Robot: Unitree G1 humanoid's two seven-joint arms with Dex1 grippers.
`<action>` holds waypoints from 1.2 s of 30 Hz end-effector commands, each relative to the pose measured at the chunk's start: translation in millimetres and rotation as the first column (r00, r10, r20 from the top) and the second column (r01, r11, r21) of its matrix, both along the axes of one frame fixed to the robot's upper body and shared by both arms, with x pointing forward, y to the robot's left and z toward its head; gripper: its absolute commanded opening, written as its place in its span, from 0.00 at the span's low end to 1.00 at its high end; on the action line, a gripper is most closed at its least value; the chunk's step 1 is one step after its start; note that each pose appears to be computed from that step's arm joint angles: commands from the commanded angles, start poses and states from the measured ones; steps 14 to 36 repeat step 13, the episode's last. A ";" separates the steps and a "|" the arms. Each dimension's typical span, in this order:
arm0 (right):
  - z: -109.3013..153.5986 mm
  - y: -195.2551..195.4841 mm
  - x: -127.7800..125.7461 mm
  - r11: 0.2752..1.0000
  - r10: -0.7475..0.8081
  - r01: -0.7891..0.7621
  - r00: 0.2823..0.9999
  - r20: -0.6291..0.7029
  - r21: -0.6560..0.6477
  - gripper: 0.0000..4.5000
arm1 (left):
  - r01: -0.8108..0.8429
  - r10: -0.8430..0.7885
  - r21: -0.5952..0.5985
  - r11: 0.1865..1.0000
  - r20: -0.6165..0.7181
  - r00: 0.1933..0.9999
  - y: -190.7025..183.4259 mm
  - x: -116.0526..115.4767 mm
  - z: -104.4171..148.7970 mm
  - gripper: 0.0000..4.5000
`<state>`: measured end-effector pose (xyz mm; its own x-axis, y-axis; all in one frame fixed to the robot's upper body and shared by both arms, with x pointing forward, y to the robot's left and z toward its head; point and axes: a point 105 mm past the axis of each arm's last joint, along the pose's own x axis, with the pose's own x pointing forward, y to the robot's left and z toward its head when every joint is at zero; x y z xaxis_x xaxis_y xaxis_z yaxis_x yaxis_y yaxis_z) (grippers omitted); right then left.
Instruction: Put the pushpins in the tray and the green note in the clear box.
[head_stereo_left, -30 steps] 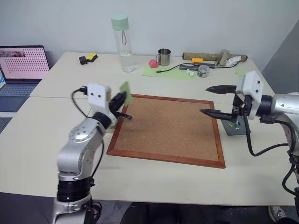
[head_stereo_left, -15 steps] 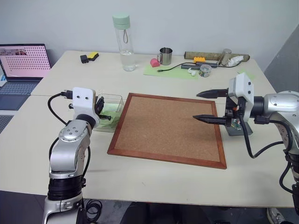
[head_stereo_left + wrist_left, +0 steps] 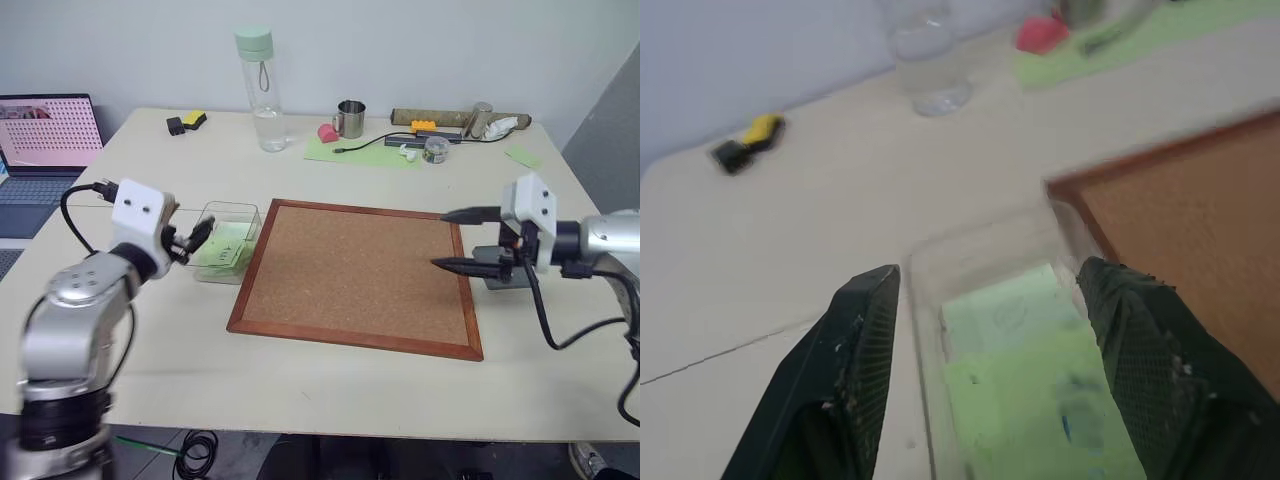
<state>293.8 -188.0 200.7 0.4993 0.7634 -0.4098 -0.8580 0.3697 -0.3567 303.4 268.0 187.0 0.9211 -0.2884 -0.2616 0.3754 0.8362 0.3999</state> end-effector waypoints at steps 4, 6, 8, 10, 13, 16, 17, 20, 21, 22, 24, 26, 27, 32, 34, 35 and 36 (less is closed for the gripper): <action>1.4 -68.7 -8.8 0.969 -0.241 0.241 0.970 0.014 -0.049 0.83 | 0.117 -0.096 0.147 0.982 -0.143 0.985 45.7 -38.1 -0.6 0.67; -1.6 -78.4 -11.5 0.961 -0.273 0.273 0.962 0.005 -0.051 0.83 | 0.113 -0.091 0.144 0.983 -0.149 0.985 54.6 -40.3 -2.3 0.67; -5.0 -86.7 -14.4 0.953 -0.299 0.298 0.954 -0.005 -0.060 0.83 | 0.116 -0.097 0.125 0.985 -0.148 0.984 58.3 -40.9 -2.9 0.67; -6.9 -91.9 -16.6 0.948 -0.313 0.312 0.950 -0.010 -0.068 0.83 | 0.119 -0.101 0.119 0.986 -0.146 0.984 60.2 -40.2 -4.6 0.67; -10.3 -100.2 -18.6 0.940 -0.332 0.329 0.943 -0.016 -0.092 0.83 | 0.126 -0.111 0.109 0.986 -0.135 0.985 60.7 -37.3 -5.6 0.67; -10.3 -100.2 -18.6 0.940 -0.332 0.329 0.943 -0.016 -0.092 0.83 | 0.126 -0.111 0.109 0.986 -0.135 0.985 60.7 -37.3 -5.6 0.67; -10.3 -100.2 -18.6 0.940 -0.332 0.329 0.943 -0.016 -0.092 0.83 | 0.126 -0.111 0.109 0.986 -0.135 0.985 60.7 -37.3 -5.6 0.67; -10.3 -100.2 -18.6 0.940 -0.332 0.329 0.943 -0.016 -0.092 0.83 | 0.126 -0.111 0.109 0.986 -0.135 0.985 60.7 -37.3 -5.6 0.67; -10.3 -100.2 -18.6 0.940 -0.332 0.329 0.943 -0.016 -0.092 0.83 | 0.126 -0.111 0.109 0.986 -0.135 0.985 60.7 -37.3 -5.6 0.67; -10.3 -100.2 -18.6 0.940 -0.332 0.329 0.943 -0.016 -0.092 0.83 | 0.126 -0.111 0.109 0.986 -0.135 0.985 60.7 -37.3 -5.6 0.67; -10.3 -100.2 -18.6 0.940 -0.332 0.329 0.943 -0.016 -0.092 0.83 | 0.126 -0.111 0.109 0.986 -0.135 0.985 60.7 -37.3 -5.6 0.67; -10.3 -100.2 -18.6 0.940 -0.332 0.329 0.943 -0.016 -0.092 0.83 | 0.126 -0.111 0.109 0.986 -0.135 0.985 60.7 -37.3 -5.6 0.67; -10.3 -100.2 -18.6 0.940 -0.332 0.329 0.943 -0.016 -0.092 0.83 | 0.126 -0.111 0.109 0.986 -0.135 0.985 60.7 -37.3 -5.6 0.67; -10.3 -100.2 -18.6 0.940 -0.332 0.329 0.943 -0.016 -0.092 0.83 | 0.126 -0.111 0.109 0.986 -0.135 0.985 60.7 -37.3 -5.6 0.67; -10.3 -100.2 -18.6 0.940 -0.332 0.329 0.943 -0.016 -0.092 0.83 | 0.126 -0.111 0.109 0.986 -0.135 0.985 60.7 -37.3 -5.6 0.67; -10.3 -100.2 -18.6 0.940 -0.332 0.329 0.943 -0.016 -0.092 0.83 | 0.126 -0.111 0.109 0.986 -0.135 0.985 60.7 -37.3 -5.6 0.67; -10.3 -100.2 -18.6 0.940 -0.332 0.329 0.943 -0.016 -0.092 0.83 | 0.126 -0.111 0.109 0.986 -0.135 0.985 60.7 -37.3 -5.6 0.67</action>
